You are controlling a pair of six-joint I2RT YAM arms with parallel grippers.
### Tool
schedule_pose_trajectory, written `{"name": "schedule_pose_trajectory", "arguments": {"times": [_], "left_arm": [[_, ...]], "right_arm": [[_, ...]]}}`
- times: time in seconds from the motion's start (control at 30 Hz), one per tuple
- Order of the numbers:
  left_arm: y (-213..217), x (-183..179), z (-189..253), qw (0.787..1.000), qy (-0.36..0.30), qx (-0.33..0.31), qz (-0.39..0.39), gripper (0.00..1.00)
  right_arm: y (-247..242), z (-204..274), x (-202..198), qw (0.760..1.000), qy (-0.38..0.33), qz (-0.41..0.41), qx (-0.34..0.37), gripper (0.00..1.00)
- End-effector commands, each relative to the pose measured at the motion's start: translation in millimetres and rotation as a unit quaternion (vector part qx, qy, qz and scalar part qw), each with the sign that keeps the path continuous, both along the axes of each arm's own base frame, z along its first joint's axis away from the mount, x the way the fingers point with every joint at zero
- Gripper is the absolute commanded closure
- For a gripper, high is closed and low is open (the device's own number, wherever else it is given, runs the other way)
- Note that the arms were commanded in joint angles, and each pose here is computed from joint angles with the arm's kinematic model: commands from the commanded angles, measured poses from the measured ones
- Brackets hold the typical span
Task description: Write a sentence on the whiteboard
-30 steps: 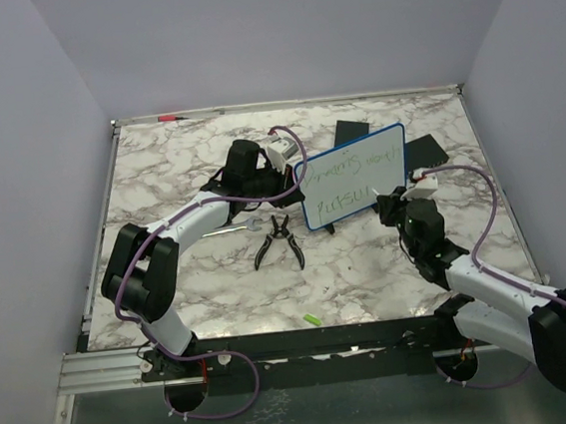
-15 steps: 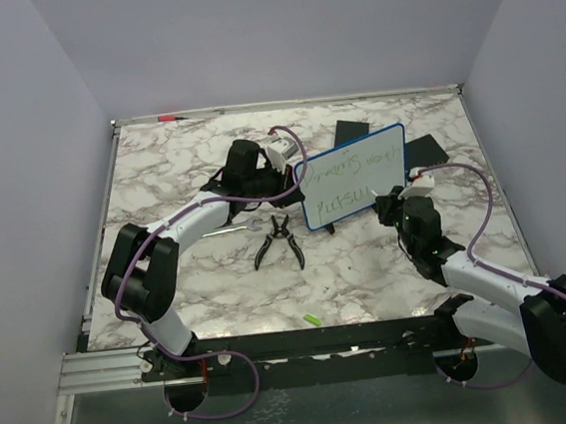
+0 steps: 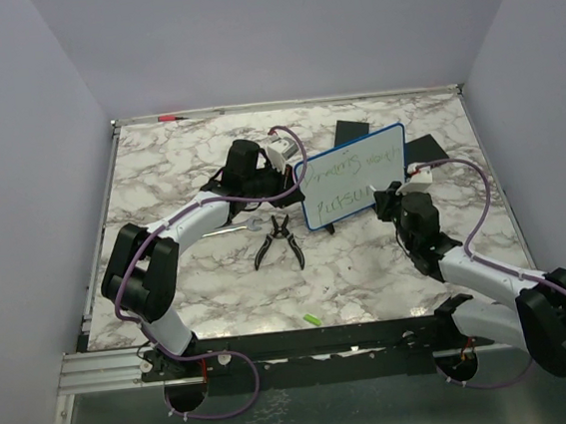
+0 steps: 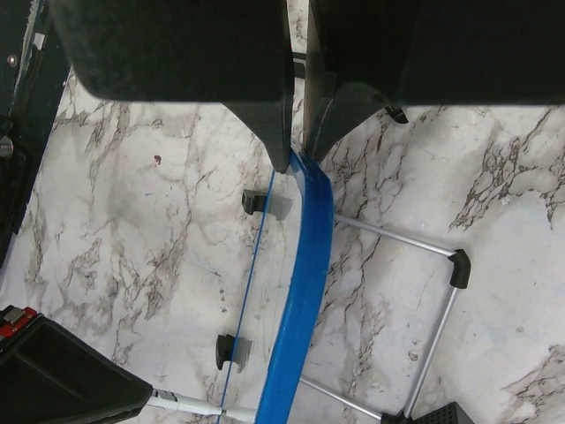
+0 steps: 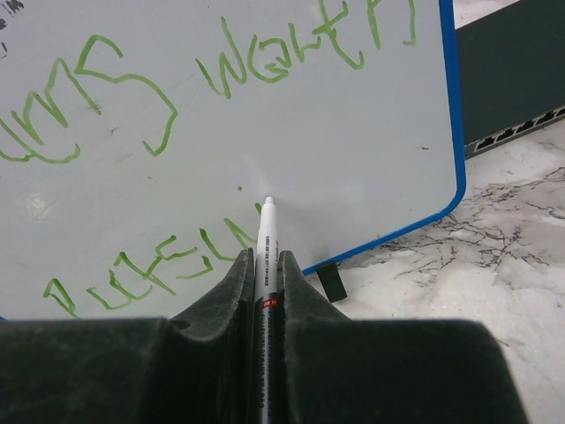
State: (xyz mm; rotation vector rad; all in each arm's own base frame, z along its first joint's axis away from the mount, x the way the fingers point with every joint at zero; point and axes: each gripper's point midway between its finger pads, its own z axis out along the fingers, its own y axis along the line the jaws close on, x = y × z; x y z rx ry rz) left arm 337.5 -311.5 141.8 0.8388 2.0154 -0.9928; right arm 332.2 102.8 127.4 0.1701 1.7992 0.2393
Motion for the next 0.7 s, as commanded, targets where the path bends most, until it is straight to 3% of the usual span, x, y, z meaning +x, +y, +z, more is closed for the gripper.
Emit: {"name": "schedule_pose_trajectory", "arguments": {"times": [0.0,0.67], "left_arm": [[4.6,-1.1,-19.0,0.999,0.010,0.033,0.007,1.00],[4.3,-1.1,-18.7,0.999,0.009,0.033,0.006,1.00]], "right_arm": [[1.7,11.6,9.4,1.000,-0.017,0.001,-0.002,0.99],[1.0,-24.9,-2.5,0.999,0.034,-0.001,0.006,0.99]]}}
